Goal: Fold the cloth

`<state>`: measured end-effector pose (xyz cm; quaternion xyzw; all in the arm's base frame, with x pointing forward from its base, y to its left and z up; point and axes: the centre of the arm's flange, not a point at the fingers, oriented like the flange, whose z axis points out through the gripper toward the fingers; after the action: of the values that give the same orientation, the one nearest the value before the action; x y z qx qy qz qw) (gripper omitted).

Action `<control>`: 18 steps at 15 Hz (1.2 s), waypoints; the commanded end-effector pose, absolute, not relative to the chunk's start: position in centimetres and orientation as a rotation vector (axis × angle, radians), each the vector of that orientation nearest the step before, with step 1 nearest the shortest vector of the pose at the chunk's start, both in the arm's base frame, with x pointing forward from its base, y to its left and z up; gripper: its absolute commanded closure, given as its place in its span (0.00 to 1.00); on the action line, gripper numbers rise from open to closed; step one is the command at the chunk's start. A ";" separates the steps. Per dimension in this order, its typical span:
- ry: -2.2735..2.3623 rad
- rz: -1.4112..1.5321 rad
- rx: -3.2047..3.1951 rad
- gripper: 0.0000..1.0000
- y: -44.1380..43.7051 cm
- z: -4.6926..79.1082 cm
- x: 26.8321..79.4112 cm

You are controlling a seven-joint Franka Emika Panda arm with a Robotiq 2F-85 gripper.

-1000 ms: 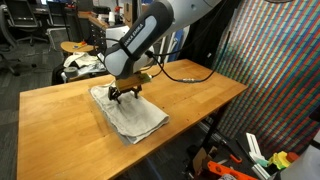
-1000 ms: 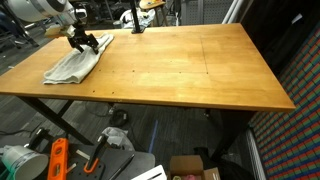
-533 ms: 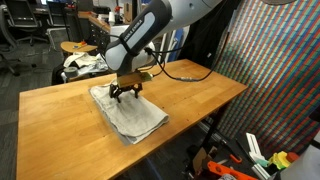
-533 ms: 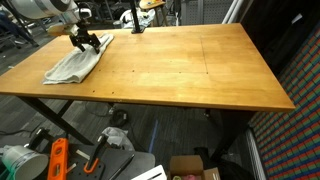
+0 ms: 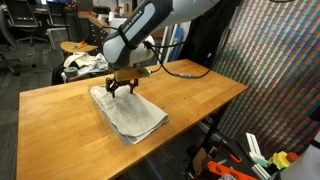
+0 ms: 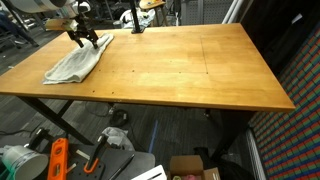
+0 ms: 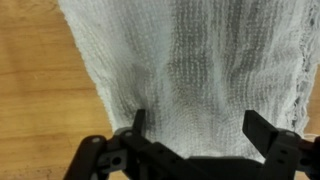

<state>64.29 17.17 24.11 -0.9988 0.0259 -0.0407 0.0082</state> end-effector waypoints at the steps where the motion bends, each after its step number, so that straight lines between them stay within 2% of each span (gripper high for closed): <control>1: 0.081 -0.253 -3.070 0.00 16.8 27.4 63.8; 4: 0.087 -0.322 -3.073 0.00 16.9 28.9 63.6; 5: 0.075 -0.328 -3.082 0.25 16.9 29.5 63.6; 6: 0.063 -0.319 -3.089 0.27 16.8 29.8 63.5; 10: -0.003 -0.250 -3.097 0.58 16.5 30.2 63.0; 15: 0.023 -0.357 -3.157 0.95 14.4 26.8 63.9; 18: 0.048 -0.336 -3.188 1.00 12.6 25.1 64.5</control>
<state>63.95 13.61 26.13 -0.9953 0.0066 -0.0949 -0.0189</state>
